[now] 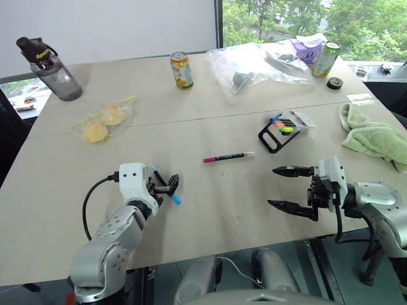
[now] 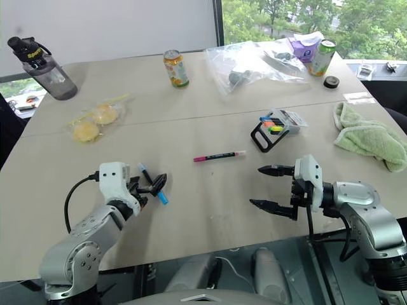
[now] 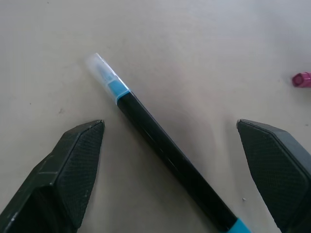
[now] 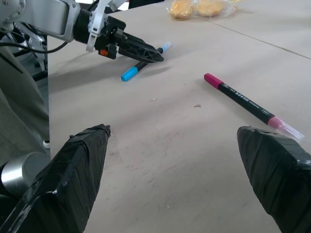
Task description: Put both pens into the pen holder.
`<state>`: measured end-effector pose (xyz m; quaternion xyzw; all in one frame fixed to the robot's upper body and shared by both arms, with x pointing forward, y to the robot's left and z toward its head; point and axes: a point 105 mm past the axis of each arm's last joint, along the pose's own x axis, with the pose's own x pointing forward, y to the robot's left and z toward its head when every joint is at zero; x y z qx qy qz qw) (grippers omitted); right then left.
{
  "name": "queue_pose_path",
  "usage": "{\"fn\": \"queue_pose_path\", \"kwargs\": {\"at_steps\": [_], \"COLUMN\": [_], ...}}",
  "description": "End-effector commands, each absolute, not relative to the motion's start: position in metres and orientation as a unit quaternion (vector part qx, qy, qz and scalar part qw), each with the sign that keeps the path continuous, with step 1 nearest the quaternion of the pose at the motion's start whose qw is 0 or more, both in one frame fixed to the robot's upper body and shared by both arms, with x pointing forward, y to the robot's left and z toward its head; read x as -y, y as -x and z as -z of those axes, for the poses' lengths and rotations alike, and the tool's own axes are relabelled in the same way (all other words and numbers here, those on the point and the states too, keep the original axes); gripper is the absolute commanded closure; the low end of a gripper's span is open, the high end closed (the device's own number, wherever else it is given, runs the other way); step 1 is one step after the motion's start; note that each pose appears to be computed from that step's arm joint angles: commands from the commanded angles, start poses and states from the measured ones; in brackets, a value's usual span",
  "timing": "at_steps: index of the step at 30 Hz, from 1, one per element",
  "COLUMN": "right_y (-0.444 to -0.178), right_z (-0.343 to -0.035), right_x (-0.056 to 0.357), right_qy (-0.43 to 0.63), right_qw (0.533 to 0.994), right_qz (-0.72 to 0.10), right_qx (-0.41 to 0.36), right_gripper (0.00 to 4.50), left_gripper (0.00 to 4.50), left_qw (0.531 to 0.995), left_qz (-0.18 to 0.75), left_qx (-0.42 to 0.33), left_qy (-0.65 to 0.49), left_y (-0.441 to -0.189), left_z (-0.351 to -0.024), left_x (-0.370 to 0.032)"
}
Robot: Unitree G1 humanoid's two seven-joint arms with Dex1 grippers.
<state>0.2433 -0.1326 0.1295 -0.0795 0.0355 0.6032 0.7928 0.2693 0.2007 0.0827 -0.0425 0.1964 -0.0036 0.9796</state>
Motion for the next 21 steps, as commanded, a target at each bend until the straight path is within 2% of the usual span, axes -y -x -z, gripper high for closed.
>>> {"fn": "queue_pose_path", "kwargs": {"at_steps": [1, 3, 5, 6, 7, 9, 11, 15, 17, 21], "right_y": [-0.24, -0.24, -0.24, -0.24, -0.24, -0.24, -0.239, -0.24, -0.245, -0.258], "right_z": [-0.133, -0.133, -0.133, -0.134, -0.134, -0.134, -0.133, -0.135, -0.138, -0.145], "right_x": [0.128, 0.128, 0.127, 0.127, 0.127, 0.126, 0.124, 0.117, 0.113, 0.101], "right_qy": [0.098, 0.098, 0.099, 0.099, 0.099, 0.097, 0.092, 0.072, 0.064, 0.034], "right_qw": [0.785, 0.785, 0.784, 0.784, 0.784, 0.784, 0.782, 0.786, 0.795, 0.816], "right_qz": [-0.611, -0.611, -0.612, -0.612, -0.612, -0.613, -0.615, -0.614, -0.603, -0.577], "right_qx": [-0.023, -0.022, -0.022, -0.021, -0.021, -0.021, -0.023, -0.02, -0.016, -0.005], "right_gripper": [0.0, 0.0, 0.0, 0.0, 0.0, 0.0, 0.0, 0.0, 0.0, 0.0], "left_gripper": [0.25, 0.83, 1.68, 2.29, 2.63, 3.67, 4.48, 4.48, 4.48, 4.48], "left_qw": [0.958, 0.951, 0.947, 0.946, 0.945, 0.943, 0.943, 0.954, 0.969, 0.99], "left_qz": [-0.07, -0.083, -0.088, -0.09, -0.091, -0.094, -0.095, -0.085, -0.052, 0.07], "left_qx": [-0.279, -0.296, -0.307, -0.311, -0.313, -0.317, -0.318, -0.289, -0.241, -0.118], "left_qy": [-0.024, -0.036, -0.036, -0.032, -0.028, -0.023, -0.021, -0.017, -0.008, 0.036], "left_y": [-0.261, -0.26, -0.258, -0.258, -0.257, -0.257, -0.256, -0.26, -0.266, -0.273], "left_z": [-0.052, -0.046, -0.045, -0.045, -0.044, -0.044, -0.044, -0.054, -0.069, -0.106], "left_x": [-0.224, -0.228, -0.228, -0.228, -0.227, -0.226, -0.226, -0.225, -0.218, -0.189]}}
